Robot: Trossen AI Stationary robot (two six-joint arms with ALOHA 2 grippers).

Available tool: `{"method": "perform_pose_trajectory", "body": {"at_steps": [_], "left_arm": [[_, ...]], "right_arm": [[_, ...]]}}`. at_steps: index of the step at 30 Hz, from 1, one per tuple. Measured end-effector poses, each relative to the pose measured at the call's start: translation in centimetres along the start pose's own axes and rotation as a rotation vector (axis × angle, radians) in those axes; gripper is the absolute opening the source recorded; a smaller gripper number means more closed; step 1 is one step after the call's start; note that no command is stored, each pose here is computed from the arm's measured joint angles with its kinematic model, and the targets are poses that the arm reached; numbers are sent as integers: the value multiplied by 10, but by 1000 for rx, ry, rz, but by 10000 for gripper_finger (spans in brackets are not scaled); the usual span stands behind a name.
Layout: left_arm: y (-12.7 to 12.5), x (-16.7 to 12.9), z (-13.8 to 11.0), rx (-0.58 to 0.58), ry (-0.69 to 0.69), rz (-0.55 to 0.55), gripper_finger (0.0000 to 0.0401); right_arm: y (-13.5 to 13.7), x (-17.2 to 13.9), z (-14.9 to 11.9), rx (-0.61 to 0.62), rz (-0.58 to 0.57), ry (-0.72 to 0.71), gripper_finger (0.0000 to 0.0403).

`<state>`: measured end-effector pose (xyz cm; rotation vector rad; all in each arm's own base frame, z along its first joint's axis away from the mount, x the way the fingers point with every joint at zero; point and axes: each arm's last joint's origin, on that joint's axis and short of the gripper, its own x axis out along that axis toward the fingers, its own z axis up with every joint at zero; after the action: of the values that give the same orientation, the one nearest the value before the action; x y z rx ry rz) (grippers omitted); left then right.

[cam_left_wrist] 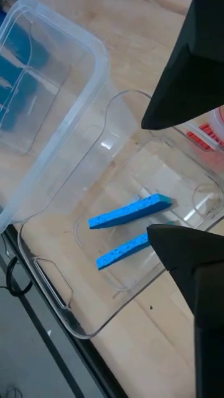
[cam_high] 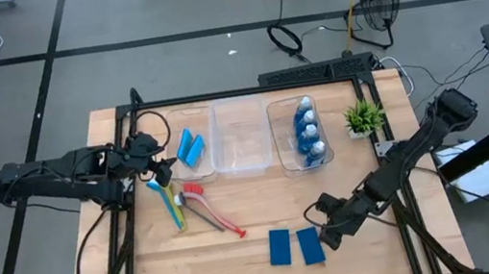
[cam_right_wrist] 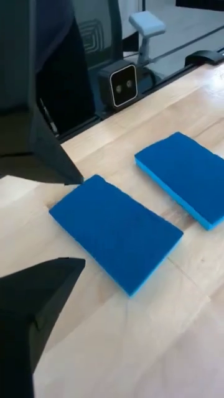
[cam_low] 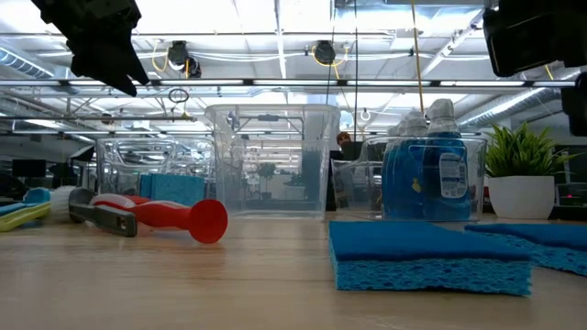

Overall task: Pick & Place Kitchen Sink Supplies
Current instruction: Put the blue sponge into the left transparent bin

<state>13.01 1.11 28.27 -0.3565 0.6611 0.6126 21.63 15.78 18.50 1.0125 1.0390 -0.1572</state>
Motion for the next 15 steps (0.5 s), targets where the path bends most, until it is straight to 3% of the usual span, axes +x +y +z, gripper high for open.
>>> {"method": "perform_pose_trajectory", "body": {"at_steps": [6,15], "left_arm": [[0,0,0,1,1,-2,267],[0,0,0,20,2,-1,267]], "right_arm": [[-2,28,-4,50,-15,23,214],[-13,51,-8,130,-91,62,211]]}}
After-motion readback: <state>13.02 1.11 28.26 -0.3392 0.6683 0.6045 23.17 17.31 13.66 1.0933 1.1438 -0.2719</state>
